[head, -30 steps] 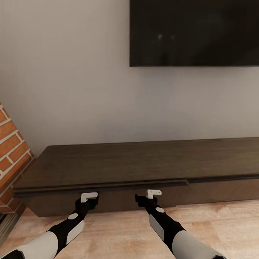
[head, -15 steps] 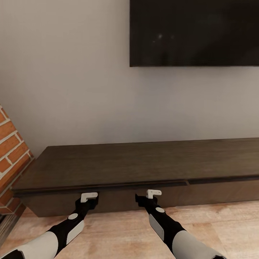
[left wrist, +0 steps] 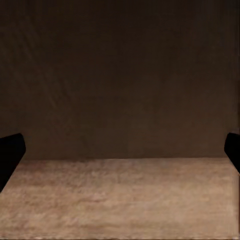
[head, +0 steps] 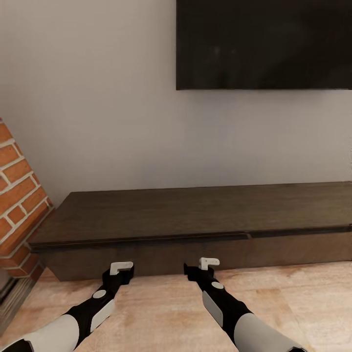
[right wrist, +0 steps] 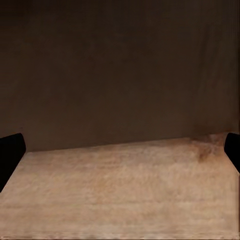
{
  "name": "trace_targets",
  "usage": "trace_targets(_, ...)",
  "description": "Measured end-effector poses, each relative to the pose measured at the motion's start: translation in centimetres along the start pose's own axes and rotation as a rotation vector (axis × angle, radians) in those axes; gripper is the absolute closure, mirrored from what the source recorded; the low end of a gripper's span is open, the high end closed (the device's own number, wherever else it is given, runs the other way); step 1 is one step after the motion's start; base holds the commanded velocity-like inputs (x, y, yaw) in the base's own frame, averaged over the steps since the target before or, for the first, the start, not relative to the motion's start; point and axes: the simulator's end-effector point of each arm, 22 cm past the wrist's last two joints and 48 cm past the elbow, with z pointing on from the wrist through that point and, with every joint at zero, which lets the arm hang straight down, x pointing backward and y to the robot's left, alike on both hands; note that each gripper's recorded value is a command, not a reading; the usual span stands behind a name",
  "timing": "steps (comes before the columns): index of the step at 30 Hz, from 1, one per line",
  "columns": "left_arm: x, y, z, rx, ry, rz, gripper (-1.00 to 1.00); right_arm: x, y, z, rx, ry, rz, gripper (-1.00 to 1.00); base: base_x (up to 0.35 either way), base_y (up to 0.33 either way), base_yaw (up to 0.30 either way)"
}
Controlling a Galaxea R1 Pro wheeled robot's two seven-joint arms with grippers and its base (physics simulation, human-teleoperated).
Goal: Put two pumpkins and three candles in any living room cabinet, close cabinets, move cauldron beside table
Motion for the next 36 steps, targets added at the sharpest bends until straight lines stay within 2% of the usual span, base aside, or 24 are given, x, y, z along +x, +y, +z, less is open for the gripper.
trace_targets(19, -0.1, 0.1, 0.0, 0.0, -0.001, -0.001, -1.0, -0.4, 0.0, 0.0, -0.002, -0.007, 0.004, -1.0, -0.335, 0.0, 0.0)
trace_targets(26, -0.3, 0.2, 0.1, 0.004, 0.003, -0.005, -1.0, -1.9, 0.0, 0.2, -0.008, -0.028, 0.009, -1.0, -0.148, 0.0, 0.0)
trace_targets(28, -0.2, -0.3, 0.1, 0.013, 0.022, -0.01, -1.0, -2.7, 0.1, 0.3, -0.012, -0.041, 0.009, -1.0, -0.03, 0.0, 0.0)
trace_targets(30, 0.2, -1.4, 0.0, 0.037, 0.065, -0.016, -1.0, -4.0, 0.5, 0.3, -0.02, -0.063, 0.011, -1.0, -0.015, 0.0, 0.0)
trace_targets(31, 0.2, -2.8, -0.1, 0.066, 0.095, -0.024, -1.0, -4.8, 0.9, 0.3, -0.029, -0.071, 0.012, -1.0, -0.01, 0.0, 0.0)
trace_targets(36, -1.0, -5.3, -0.7, 0.143, 0.158, -0.051, -1.0, -6.4, 3.0, -0.1, -0.07, -0.015, 0.004, -1.0, -0.005, 0.0, 0.0)
